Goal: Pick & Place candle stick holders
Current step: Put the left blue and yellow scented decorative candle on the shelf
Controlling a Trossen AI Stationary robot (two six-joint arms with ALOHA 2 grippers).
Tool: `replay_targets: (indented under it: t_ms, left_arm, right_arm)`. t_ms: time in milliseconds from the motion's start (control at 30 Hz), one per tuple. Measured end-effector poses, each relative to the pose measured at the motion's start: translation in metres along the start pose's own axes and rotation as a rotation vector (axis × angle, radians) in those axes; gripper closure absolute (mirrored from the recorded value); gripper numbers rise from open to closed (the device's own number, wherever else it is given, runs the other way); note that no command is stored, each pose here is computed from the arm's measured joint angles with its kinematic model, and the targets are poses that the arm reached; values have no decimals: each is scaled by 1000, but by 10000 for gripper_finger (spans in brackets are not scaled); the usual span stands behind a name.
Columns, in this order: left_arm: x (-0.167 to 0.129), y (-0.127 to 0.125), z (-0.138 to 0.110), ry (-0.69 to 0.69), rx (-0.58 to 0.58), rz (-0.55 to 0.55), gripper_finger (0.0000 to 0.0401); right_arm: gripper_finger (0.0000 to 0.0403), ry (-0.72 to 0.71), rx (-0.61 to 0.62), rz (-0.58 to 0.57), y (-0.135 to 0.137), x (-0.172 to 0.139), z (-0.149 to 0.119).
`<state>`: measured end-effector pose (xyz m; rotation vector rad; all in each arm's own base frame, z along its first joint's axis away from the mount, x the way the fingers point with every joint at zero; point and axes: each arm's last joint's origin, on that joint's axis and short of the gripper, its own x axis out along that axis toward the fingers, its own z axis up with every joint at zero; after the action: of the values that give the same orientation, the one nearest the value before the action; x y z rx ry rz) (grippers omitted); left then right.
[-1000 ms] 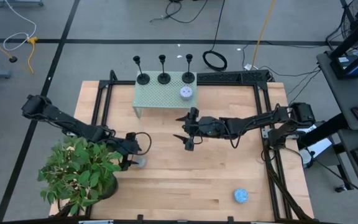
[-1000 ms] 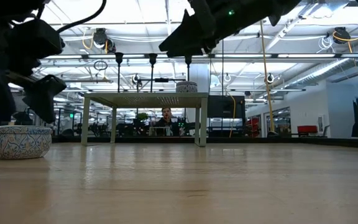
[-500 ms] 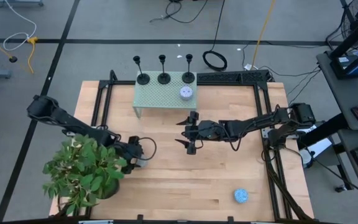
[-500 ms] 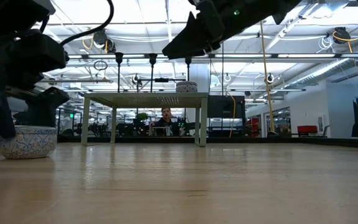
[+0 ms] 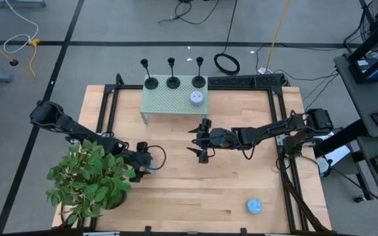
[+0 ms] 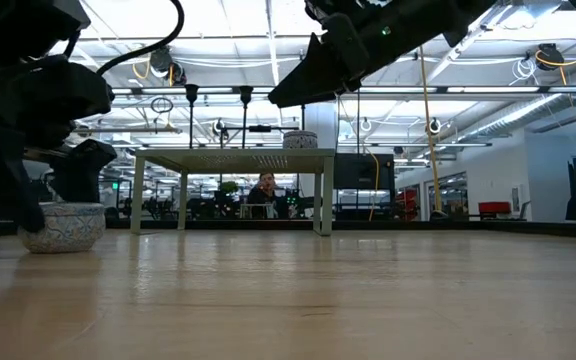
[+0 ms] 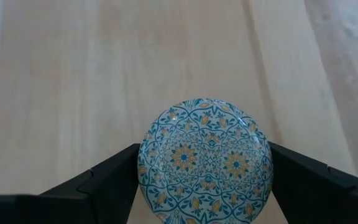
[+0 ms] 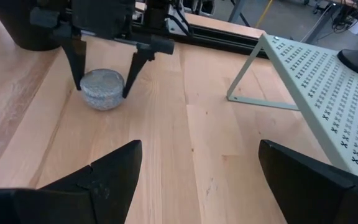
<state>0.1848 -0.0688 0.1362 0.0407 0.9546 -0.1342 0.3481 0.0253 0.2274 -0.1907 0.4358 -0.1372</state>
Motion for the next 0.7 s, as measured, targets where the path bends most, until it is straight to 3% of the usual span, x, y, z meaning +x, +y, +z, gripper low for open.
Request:
replay_targets:
  t_ms: [367, 700]
  left_arm:
    - [1, 17, 6, -36, -63, 67, 78]
    - [-7, 28, 24, -205, 7, 91, 78]
  right_arm:
    - [85, 0, 0, 1, 0, 0, 0]
    - [85, 0, 0, 1, 0, 0, 0]
